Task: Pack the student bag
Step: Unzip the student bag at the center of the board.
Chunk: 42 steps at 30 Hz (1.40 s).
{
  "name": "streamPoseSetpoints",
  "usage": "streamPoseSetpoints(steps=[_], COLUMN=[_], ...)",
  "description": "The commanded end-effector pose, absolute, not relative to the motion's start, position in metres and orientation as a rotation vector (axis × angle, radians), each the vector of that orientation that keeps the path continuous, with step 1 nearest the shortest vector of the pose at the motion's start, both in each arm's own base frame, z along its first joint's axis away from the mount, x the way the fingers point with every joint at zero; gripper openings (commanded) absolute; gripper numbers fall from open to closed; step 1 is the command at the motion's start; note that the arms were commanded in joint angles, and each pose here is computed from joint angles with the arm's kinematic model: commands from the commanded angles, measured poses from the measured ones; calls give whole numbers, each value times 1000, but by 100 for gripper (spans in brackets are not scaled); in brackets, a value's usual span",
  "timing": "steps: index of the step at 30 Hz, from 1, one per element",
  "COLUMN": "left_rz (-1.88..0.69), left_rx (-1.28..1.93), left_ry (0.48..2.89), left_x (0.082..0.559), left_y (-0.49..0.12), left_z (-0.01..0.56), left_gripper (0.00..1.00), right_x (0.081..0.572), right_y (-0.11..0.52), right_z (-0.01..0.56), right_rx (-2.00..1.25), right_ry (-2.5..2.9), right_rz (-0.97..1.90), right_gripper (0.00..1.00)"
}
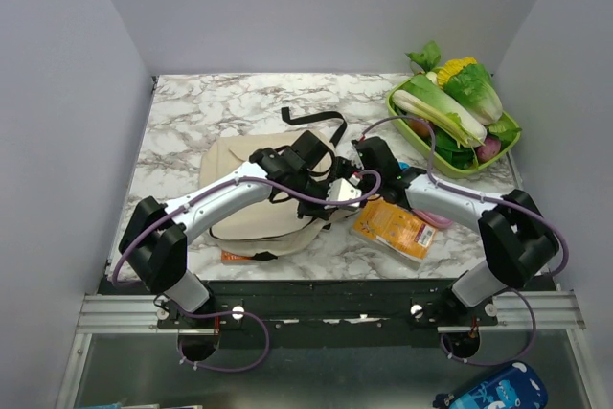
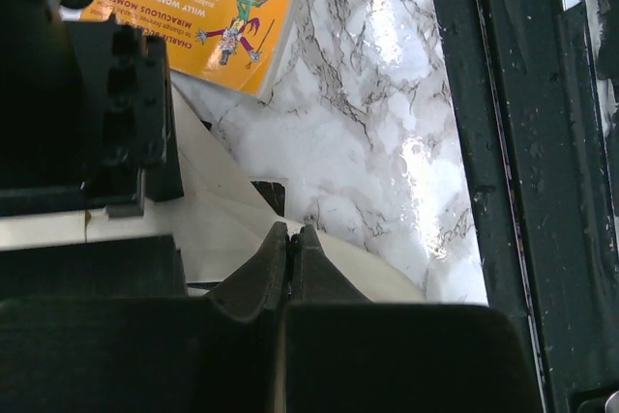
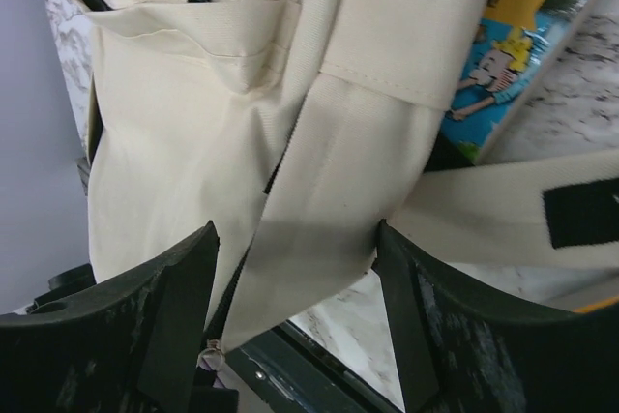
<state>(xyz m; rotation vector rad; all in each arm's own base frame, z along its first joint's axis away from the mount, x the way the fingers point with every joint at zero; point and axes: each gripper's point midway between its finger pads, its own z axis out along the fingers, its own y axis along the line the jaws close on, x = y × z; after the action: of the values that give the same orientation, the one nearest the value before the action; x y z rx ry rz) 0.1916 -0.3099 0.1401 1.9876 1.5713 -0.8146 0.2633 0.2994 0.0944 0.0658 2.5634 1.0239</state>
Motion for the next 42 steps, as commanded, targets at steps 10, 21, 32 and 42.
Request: streamPoseSetpoints(steps=[10,21,32,42], left_rz=[-782,-741,-757,-872], left_rx=[2005,1981,1890,1875], left_ry=[1533,1569,1700,1751], left_x=[184,189,187,156], left_y=[-313,-310,-273,-258], left_z=[154,159,165,162], left_gripper=[0,0,0,0], right_x=[258,281,313,339], right_y=[332,326,282,280], right_z=[95,103,85,86], right_rx=[55,36,85,146], right_ry=[2575,2551,2576,2545], right_rz=[1163,1050,845,793], right_gripper=[52,1,1,1])
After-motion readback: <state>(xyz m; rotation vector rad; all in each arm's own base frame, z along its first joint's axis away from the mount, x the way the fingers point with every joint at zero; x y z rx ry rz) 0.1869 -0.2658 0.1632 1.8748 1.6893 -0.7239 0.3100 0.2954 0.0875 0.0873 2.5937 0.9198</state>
